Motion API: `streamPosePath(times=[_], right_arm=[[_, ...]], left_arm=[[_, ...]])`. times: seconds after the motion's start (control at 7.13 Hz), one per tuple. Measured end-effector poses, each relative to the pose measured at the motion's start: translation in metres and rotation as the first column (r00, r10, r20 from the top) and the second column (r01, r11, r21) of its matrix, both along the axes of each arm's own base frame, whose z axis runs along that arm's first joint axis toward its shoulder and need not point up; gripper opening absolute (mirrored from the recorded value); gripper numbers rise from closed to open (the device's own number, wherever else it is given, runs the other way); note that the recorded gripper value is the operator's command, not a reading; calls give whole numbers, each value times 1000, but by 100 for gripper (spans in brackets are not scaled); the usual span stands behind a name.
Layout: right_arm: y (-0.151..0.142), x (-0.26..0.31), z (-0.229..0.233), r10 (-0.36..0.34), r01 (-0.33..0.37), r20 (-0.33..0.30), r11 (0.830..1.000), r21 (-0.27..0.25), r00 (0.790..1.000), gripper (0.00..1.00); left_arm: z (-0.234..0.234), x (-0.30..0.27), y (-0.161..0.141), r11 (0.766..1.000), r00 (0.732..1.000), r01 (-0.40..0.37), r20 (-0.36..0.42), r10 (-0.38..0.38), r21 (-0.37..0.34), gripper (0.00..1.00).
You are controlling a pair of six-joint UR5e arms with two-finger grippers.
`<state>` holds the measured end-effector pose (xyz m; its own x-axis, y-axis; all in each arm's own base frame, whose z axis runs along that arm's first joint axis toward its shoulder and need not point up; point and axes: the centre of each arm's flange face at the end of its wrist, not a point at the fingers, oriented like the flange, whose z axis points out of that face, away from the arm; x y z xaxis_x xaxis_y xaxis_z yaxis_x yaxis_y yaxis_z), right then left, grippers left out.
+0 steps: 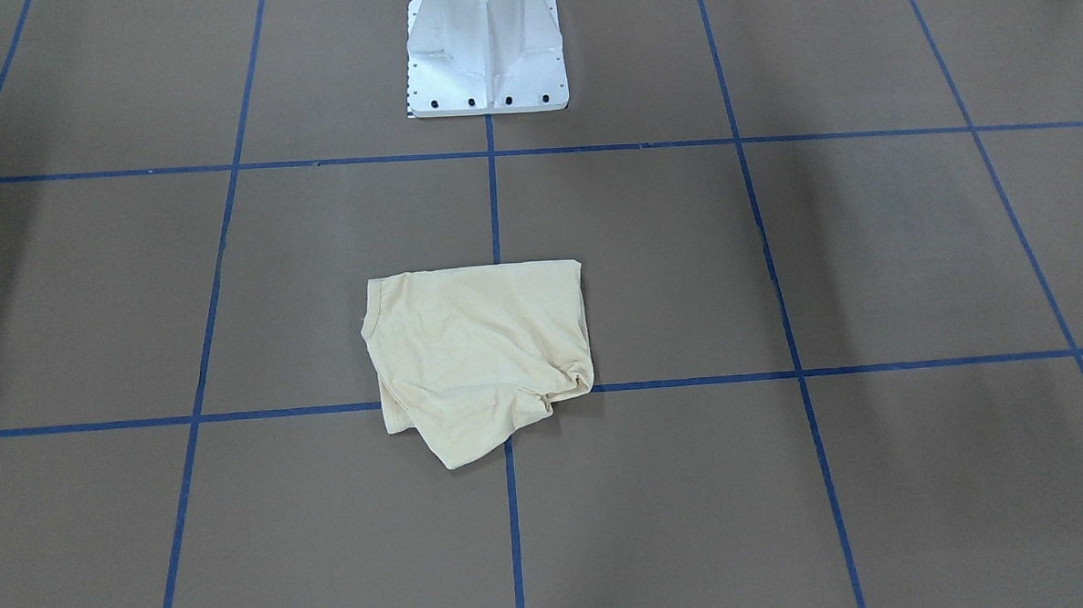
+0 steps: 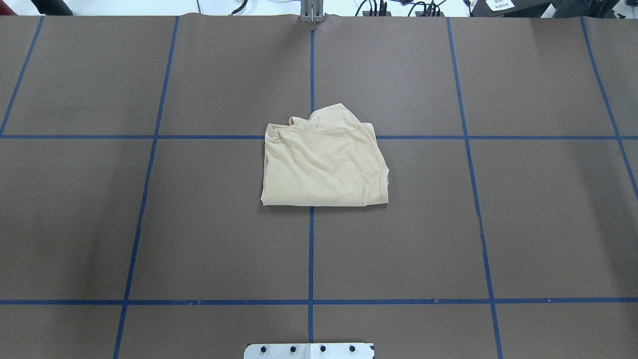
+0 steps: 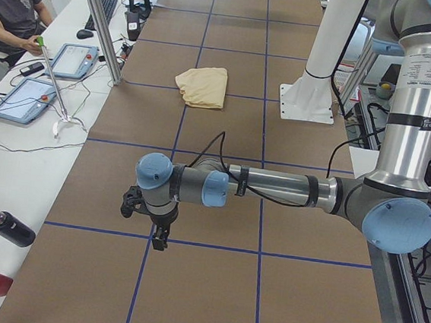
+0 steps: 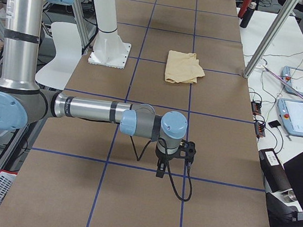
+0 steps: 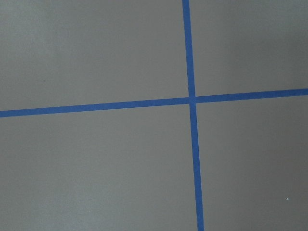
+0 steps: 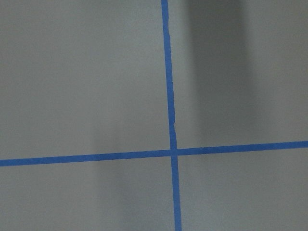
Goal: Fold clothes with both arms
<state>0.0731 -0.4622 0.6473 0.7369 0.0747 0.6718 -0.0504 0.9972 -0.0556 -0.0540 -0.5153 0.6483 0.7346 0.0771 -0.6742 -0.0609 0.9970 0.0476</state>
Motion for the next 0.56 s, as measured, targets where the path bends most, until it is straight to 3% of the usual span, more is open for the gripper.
streamPosePath(times=[0.56], right_arm=[[0,0,2,0,0,1,1000,-4,1000,100]], left_arm=[[0,0,0,1000,1000,-2,0,2,2,100]])
